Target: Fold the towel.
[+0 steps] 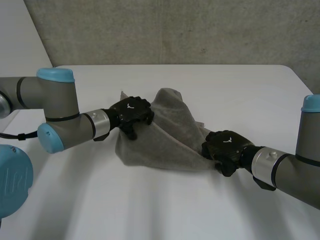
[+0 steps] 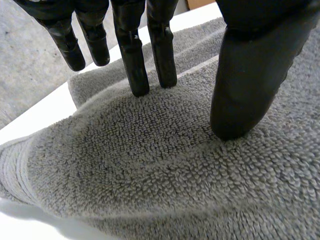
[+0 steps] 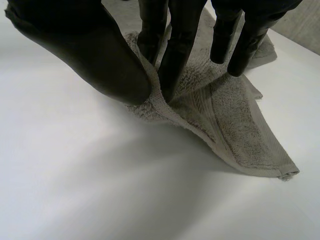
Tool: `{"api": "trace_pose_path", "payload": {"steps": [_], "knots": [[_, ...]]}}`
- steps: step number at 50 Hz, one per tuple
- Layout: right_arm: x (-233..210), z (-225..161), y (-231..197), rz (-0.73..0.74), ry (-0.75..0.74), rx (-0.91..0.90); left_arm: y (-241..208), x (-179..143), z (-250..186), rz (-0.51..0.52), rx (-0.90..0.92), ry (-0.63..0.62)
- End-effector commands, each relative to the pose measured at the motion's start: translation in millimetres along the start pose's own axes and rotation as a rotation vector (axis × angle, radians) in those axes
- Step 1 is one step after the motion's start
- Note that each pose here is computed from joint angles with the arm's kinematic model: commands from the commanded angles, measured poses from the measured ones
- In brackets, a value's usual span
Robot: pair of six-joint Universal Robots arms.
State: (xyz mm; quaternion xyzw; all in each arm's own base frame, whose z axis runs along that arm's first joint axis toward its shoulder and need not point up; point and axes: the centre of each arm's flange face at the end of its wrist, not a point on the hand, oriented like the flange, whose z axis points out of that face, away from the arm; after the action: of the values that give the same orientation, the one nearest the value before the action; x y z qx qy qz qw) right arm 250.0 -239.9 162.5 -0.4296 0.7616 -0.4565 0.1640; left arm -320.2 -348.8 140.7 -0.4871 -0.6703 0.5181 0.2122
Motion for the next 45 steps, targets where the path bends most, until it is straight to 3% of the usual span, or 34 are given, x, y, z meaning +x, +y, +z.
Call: {"api": "trace_pose_path", "payload": {"steps": [1,34,45], "knots": [[-1,1,1,0.0,-0.005,-0.004,2,-2,-5,0.009,-0.025,-0.006],[0,2,2,0.001,-0.004,-0.004,3,3,5,0.039,-0.01,-0.014],[-2,1,1,0.0,-0.006,-0.004,-3,4,-17,0.024,-0.083,0.009]]}}
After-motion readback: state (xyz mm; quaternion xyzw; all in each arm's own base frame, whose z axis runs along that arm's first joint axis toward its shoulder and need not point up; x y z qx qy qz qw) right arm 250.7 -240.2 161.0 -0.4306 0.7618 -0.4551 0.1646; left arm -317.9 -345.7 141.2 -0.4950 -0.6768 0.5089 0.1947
